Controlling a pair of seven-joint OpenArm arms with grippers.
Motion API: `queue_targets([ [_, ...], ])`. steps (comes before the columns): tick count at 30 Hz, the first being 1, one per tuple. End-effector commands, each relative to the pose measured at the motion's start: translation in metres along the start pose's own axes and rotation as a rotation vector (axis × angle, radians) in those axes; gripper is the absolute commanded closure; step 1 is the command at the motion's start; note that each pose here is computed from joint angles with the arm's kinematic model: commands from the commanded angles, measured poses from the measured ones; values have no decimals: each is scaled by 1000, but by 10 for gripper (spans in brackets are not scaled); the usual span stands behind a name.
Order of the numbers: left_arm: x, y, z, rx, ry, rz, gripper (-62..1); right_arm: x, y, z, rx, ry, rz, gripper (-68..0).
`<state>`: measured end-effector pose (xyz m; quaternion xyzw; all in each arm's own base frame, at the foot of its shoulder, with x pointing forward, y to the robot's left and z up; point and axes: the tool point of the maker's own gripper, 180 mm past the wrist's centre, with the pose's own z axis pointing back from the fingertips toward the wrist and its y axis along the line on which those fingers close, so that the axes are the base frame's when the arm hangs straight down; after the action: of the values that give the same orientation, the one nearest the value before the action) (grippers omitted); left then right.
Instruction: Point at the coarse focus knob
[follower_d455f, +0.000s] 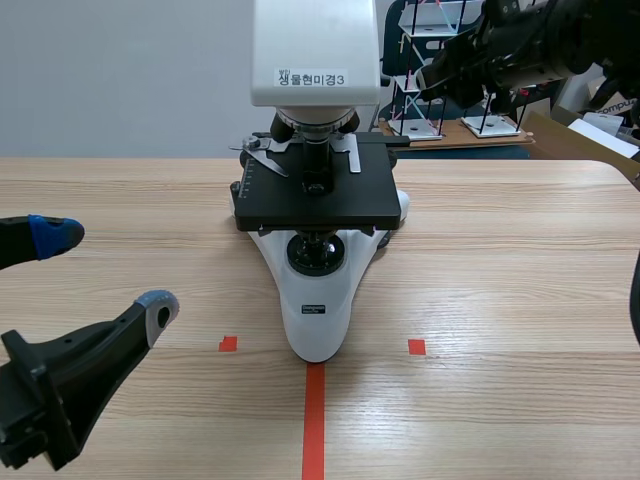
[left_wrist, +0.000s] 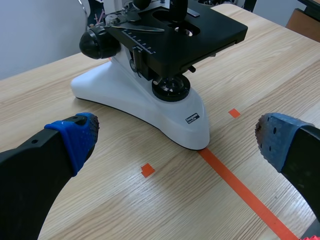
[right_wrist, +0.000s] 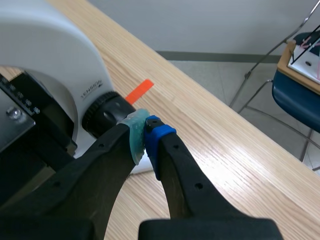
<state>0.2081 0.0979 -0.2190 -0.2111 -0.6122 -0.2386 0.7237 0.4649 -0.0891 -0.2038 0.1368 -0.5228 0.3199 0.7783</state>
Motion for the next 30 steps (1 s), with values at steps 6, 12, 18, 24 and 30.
queue_targets([
  [6,6,-1,0,4,-27,7,-623,13,2,0,7,-22,30,-2],
  [12,6,-1,0,4,-23,8,-623,13,2,0,7,-23,30,-2],
  [18,6,-1,0,4,-23,8,-623,13,2,0,7,-23,30,-2],
  [24,6,-1,0,5,-23,8,-623,13,2,0,7,-24,30,-2],
  [30,6,-1,0,5,-23,8,-623,13,2,0,7,-24,30,-2],
])
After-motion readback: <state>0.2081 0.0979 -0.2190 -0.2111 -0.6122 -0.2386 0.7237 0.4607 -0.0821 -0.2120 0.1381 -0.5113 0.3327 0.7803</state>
